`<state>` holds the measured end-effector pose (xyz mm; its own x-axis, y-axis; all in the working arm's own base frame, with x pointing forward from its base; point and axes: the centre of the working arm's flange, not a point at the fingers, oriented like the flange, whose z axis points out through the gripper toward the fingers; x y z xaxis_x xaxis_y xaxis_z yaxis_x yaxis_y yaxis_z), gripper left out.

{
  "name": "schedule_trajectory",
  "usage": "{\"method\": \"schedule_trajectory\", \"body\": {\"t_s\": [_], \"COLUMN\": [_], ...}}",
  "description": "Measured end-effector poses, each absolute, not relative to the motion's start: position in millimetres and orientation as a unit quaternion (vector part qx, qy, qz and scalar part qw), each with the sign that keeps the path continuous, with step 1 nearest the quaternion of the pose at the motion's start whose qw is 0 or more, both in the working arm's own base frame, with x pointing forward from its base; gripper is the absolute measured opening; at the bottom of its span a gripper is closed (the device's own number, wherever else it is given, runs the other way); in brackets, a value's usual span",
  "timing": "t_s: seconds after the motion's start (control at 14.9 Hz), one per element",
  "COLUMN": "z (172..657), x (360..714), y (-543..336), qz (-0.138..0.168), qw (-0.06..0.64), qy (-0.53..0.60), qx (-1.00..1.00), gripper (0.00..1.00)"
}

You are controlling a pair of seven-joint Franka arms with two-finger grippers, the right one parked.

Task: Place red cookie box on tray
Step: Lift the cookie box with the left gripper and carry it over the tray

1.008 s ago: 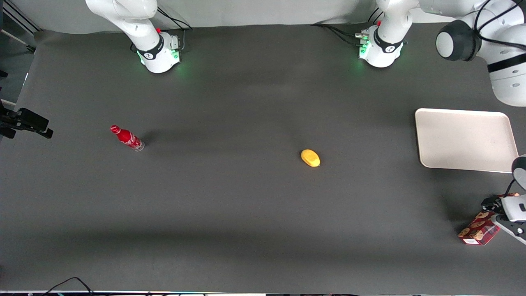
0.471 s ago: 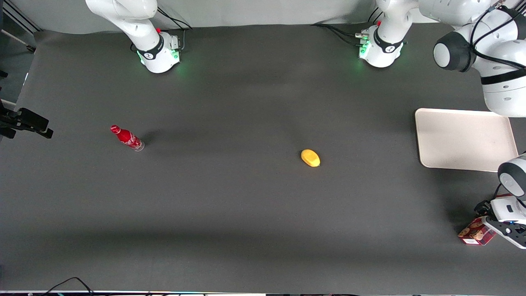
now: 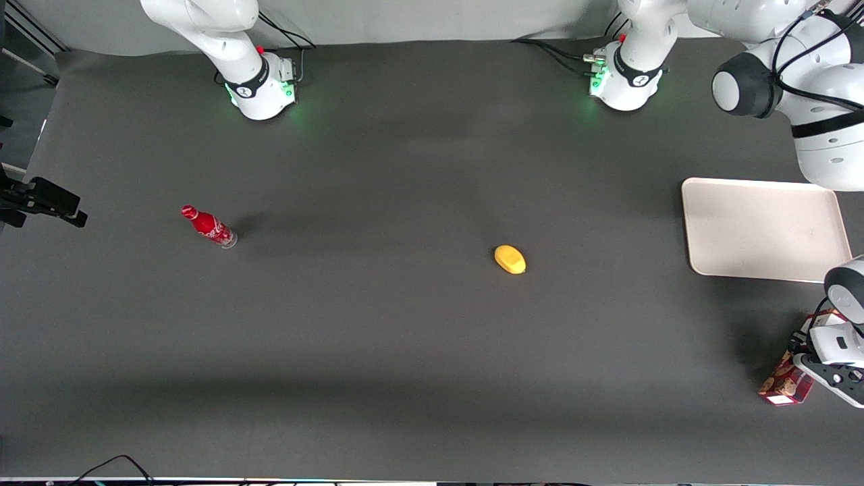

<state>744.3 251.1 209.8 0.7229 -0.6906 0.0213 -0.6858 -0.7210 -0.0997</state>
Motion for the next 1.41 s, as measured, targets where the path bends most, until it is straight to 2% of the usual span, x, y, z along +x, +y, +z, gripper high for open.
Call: {"method": "schedule_trajectory", "body": {"t_s": [0.2,0.47,0.67,0.87,1.01,1.21,1.41], "z": [246,369,472,534,553,538,490], "x": [739,714,675,620,578,522,490], "y": [259,277,286,315,355,420,458], "qz": [0.001,0.028,0.037,0.069,0.095,0.124,0.112], "qw": [0.023,0.010,0.002,-0.002,0.004,0.008,0.007], "qy": [0.349,0.257,0.156,0.067,0.010,-0.068,-0.101], "qx": [-0.937,-0.966,-0.987,-0.995,-0.995,-0.990,-0.988], "gripper": [0.21,0.21,0.21,0.21,0.21,0.21,0.21]}}
